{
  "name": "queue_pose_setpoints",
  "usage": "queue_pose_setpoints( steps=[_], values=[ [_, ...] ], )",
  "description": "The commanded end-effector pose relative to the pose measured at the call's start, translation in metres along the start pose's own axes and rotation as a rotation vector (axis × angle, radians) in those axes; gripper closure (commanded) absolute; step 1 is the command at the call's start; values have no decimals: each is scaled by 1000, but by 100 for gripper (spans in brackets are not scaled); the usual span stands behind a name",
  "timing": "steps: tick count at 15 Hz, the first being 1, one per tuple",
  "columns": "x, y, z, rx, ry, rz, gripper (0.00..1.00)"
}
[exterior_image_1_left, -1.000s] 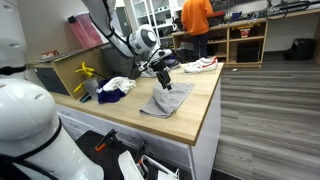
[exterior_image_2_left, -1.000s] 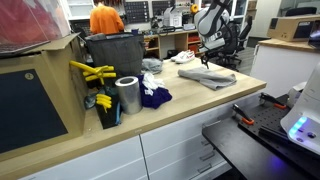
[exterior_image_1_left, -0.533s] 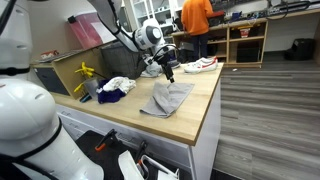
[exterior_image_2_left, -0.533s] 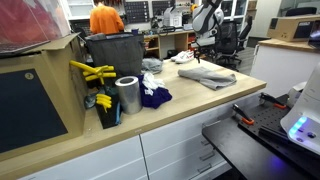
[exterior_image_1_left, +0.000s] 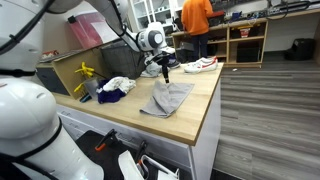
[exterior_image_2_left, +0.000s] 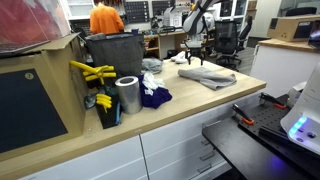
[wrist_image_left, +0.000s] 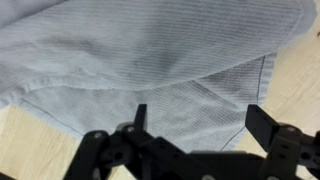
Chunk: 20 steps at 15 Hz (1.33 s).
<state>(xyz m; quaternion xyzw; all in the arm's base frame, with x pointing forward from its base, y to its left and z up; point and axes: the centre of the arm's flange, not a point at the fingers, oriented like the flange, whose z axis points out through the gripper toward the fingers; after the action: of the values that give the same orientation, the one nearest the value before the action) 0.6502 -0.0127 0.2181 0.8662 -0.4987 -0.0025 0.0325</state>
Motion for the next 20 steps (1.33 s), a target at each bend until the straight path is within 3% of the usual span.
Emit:
queue_pose_setpoints(
  steps=[1, 8, 16, 17, 18, 20],
  values=[
    [2, -32, 10, 19, -61, 87, 0],
    [8, -49, 9, 52, -184, 221, 0],
    [-11, -61, 20, 29, -281, 264, 2],
    [-12, -61, 22, 25, -284, 266, 26],
    [-13, -60, 26, 21, -285, 268, 26],
    [-12, -58, 30, 16, -282, 277, 38]
  ],
)
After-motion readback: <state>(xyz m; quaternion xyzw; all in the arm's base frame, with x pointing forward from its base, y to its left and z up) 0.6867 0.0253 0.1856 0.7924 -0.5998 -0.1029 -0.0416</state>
